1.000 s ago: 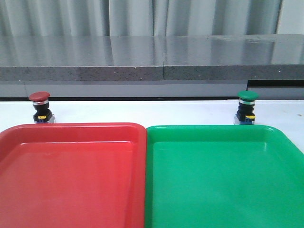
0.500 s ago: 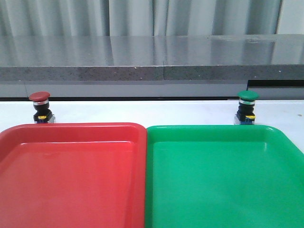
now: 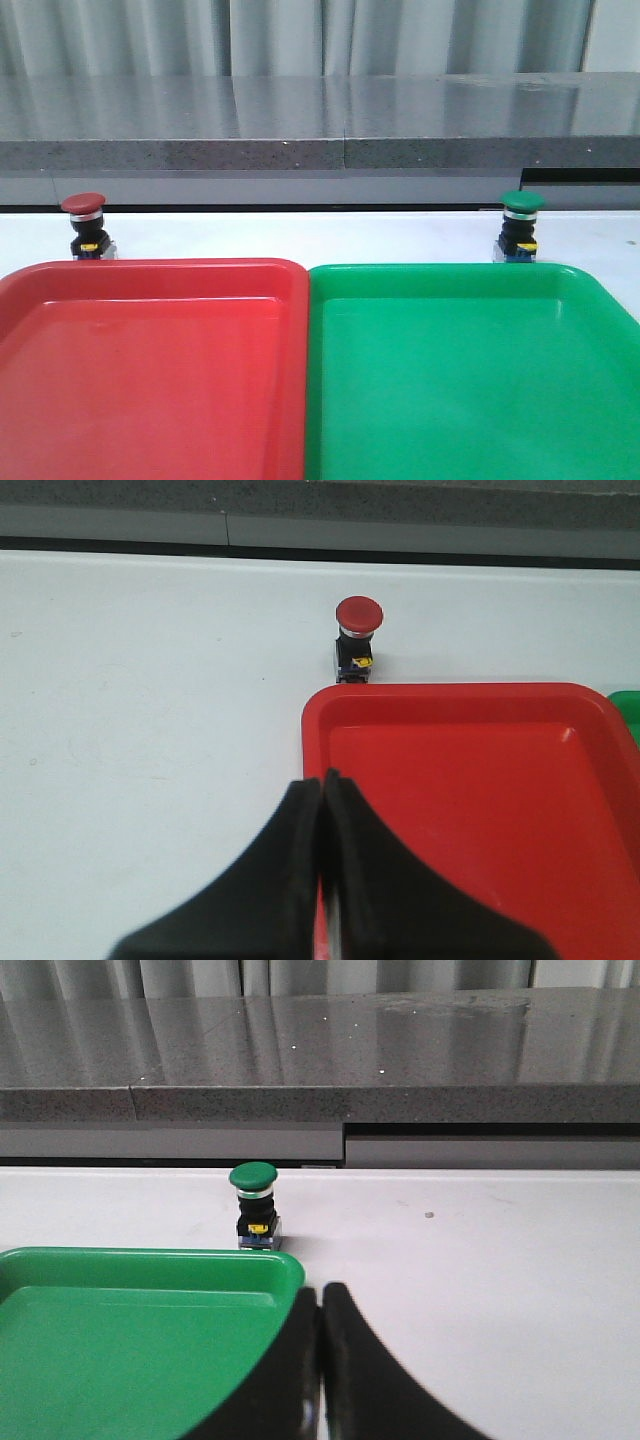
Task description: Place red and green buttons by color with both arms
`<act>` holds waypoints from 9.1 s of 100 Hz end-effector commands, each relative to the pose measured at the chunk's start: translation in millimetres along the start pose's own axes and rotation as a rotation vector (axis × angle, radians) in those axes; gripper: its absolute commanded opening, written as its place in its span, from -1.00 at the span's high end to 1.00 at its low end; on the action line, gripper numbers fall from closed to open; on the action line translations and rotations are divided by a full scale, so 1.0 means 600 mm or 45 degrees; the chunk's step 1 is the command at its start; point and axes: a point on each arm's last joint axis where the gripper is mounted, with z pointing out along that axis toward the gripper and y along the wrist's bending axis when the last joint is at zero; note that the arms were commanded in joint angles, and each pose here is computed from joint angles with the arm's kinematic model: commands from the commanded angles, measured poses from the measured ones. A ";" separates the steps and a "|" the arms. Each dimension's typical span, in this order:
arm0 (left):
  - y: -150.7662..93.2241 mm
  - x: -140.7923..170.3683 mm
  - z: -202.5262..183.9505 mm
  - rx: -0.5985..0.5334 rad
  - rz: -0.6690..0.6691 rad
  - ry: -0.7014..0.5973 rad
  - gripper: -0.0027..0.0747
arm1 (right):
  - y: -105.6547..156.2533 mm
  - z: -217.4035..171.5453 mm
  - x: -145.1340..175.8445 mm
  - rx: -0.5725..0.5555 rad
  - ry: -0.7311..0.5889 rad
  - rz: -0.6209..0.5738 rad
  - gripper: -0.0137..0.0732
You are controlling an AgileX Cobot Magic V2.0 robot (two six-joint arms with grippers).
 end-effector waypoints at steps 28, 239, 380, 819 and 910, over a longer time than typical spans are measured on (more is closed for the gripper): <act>-0.003 -0.025 -0.009 0.015 -0.014 -0.110 -0.50 | 0.001 -0.005 -0.022 -0.005 -0.148 -0.013 0.94; -0.070 -0.170 0.457 0.055 0.081 0.430 -0.73 | 0.001 -0.005 -0.022 -0.005 -0.148 -0.013 0.94; -0.069 -0.136 0.517 0.047 0.085 0.481 0.31 | 0.001 -0.005 -0.022 -0.005 -0.148 -0.013 0.94; -0.041 -0.053 0.097 0.195 -0.086 -0.348 -0.44 | 0.001 -0.005 -0.022 -0.005 -0.148 -0.013 0.94; -0.016 0.025 0.001 0.206 -0.022 -0.606 0.98 | 0.001 -0.005 -0.022 -0.005 -0.148 -0.013 0.94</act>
